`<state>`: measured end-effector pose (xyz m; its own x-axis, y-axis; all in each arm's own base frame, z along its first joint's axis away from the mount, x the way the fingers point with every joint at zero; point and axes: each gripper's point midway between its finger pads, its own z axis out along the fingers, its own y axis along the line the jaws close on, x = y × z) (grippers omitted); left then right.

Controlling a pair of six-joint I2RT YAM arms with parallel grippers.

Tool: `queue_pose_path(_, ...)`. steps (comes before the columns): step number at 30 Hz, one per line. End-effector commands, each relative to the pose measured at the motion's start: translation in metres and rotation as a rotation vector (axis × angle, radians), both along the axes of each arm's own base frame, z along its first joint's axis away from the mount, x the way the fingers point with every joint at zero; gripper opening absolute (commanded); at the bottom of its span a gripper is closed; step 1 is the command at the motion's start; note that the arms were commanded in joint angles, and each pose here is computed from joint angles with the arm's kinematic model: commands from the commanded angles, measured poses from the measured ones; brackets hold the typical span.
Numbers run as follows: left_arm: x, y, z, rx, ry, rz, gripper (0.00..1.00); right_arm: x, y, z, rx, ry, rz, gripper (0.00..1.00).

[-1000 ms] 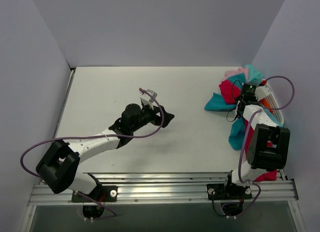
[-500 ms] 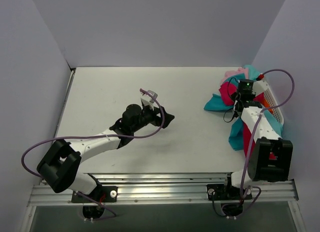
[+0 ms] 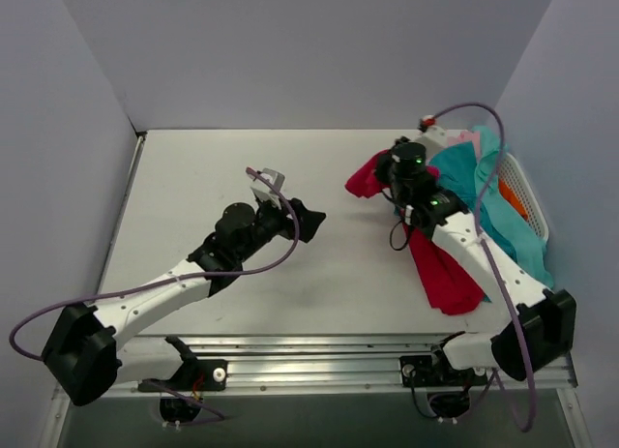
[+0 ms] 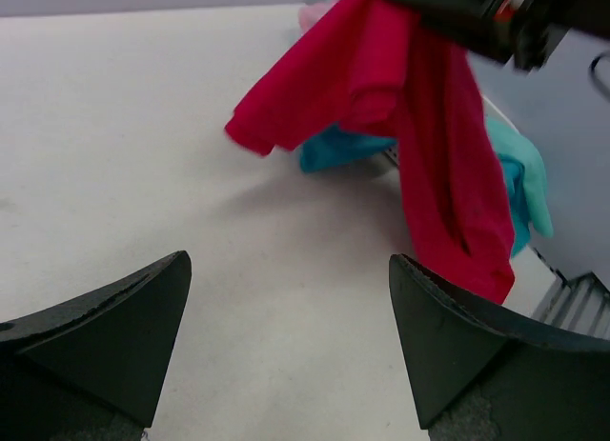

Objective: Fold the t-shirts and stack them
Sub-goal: Move the tshirt to the center of the board

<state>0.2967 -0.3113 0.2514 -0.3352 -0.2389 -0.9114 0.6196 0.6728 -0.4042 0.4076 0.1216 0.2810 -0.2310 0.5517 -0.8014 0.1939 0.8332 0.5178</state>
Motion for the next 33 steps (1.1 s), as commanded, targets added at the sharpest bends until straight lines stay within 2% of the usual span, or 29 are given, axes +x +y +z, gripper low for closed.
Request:
queue_pose_path(1, 0.004, 0.054, 0.038, -0.052, -0.022, 0.244, 0.94, -0.006, 0.137, 0.017, 0.041, -0.07, 0.288, 0.0)
queue_pose_path(2, 0.004, 0.07, 0.033, -0.038, 0.01, 0.299, 0.94, -0.007, 0.165, 0.038, 0.034, -0.11, 0.361, 0.0)
queue_pose_path(3, 0.005, 0.085, 0.035, -0.036, 0.009, 0.369, 0.94, -0.013, 0.194, 0.032, 0.023, -0.085, 0.462, 0.09)
queue_pose_path(4, -0.003, 0.1, 0.05, -0.065, -0.014, 0.396, 0.94, -0.014, 0.224, 0.003, -0.02, -0.018, 0.519, 0.36)
queue_pose_path(5, -0.008, 0.11, 0.048, -0.048, -0.008, 0.416, 0.94, -0.013, 0.233, -0.002, -0.048, 0.001, 0.532, 0.86)
queue_pose_path(6, -0.009, 0.121, 0.051, -0.046, -0.015, 0.454, 0.94, -0.008, 0.231, -0.004, -0.085, 0.027, 0.489, 0.99)
queue_pose_path(7, -0.017, 0.132, 0.061, -0.062, -0.032, 0.467, 0.94, -0.007, 0.23, -0.028, -0.136, 0.086, 0.46, 1.0)
queue_pose_path(9, -0.021, 0.146, 0.051, -0.014, -0.005, 0.506, 0.94, -0.005, 0.215, -0.055, -0.168, 0.141, 0.391, 1.0)
queue_pose_path(12, -0.024, 0.157, 0.043, 0.012, 0.012, 0.537, 0.94, 0.002, 0.185, -0.066, -0.168, 0.144, 0.29, 1.0)
queue_pose_path(17, -0.022, 0.153, 0.015, 0.076, 0.096, 0.538, 0.94, -0.012, 0.144, -0.096, -0.215, 0.197, 0.212, 1.0)
queue_pose_path(19, -0.022, 0.154, 0.004, 0.097, 0.116, 0.541, 0.94, -0.023, 0.132, -0.11, -0.24, 0.22, 0.2, 1.0)
queue_pose_path(23, -0.018, 0.175, -0.016, 0.127, 0.144, 0.651, 0.94, -0.036, 0.116, -0.133, -0.22, 0.236, 0.181, 1.0)
queue_pose_path(29, 0.007, 0.212, -0.047, 0.103, 0.259, 0.822, 0.94, -0.049, 0.114, -0.168, -0.156, 0.254, 0.2, 0.99)
queue_pose_path(33, 0.028, 0.227, -0.075, 0.156, 0.315, 0.88, 0.94, -0.061, 0.125, -0.186, -0.125, 0.282, 0.262, 0.99)
